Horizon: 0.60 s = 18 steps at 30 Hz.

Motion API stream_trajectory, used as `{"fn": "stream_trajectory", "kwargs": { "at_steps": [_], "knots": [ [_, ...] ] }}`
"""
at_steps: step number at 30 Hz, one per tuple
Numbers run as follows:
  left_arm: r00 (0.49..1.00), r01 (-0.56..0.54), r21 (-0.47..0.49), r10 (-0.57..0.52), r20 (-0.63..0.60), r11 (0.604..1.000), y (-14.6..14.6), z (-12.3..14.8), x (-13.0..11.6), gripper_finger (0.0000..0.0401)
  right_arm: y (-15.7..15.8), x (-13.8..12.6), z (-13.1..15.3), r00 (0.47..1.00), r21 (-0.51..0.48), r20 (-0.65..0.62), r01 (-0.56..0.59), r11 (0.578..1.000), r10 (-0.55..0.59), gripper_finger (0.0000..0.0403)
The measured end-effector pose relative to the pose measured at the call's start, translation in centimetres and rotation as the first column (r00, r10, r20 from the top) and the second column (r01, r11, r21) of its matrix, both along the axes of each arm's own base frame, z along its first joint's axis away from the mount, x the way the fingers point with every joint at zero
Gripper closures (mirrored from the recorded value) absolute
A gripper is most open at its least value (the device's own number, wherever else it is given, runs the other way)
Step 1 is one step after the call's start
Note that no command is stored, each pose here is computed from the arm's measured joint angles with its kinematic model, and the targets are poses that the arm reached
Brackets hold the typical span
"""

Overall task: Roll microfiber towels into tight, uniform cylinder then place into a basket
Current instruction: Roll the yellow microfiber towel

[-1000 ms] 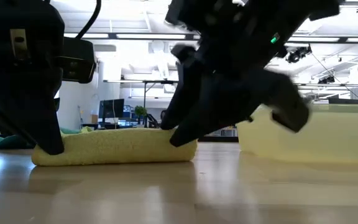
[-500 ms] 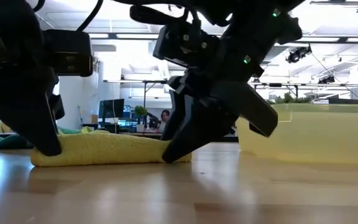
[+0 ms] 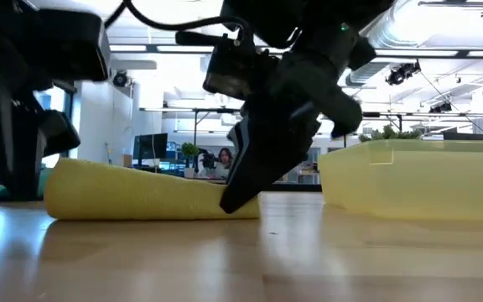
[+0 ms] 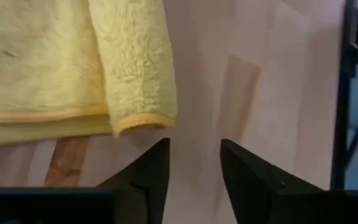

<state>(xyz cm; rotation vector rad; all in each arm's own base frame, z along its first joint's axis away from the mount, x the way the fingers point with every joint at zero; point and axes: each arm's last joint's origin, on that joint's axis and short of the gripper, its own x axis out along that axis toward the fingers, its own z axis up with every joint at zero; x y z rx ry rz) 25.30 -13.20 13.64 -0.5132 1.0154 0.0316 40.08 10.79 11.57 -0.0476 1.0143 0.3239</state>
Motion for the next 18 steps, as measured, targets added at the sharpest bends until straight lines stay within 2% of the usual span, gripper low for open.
{"fn": "stream_trajectory", "kwargs": {
  "at_steps": [4, 9, 12, 16, 18],
  "knots": [
    [0.995, 0.07, 0.086, -0.076, 0.07, 0.994, -0.5, 0.6, -0.2, 0.0255, -1.2, 0.3, 0.0, 0.998, 0.195, -0.062, 0.011, 0.981, 0.001, 0.0399],
    [0.97, 0.128, 0.255, -0.175, 0.168, 0.958, -1.4, 1.1, -0.4, 0.0254, -2.9, 0.5, -0.1, 0.988, 0.388, -0.151, 0.075, 0.919, -0.017, 0.0398],
    [0.951, 0.123, 0.35, -0.211, 0.228, 0.929, -2.0, 1.4, -0.4, 0.0254, -3.7, 0.6, -0.1, 0.978, 0.45, -0.203, 0.134, 0.883, -0.045, 0.0398],
    [0.923, 0.066, 0.48, -0.236, 0.304, 0.875, -2.3, 1.9, -0.2, 0.0254, -4.2, 0.7, -0.1, 0.969, 0.467, -0.231, 0.186, 0.865, -0.083, 0.0398],
    [0.916, 0.047, 0.512, -0.242, 0.321, 0.857, -2.5, 1.7, 0.1, 0.0254, -4.4, 0.7, -0.1, 0.965, 0.474, -0.243, 0.206, 0.856, -0.098, 0.0398]
  ]
}}
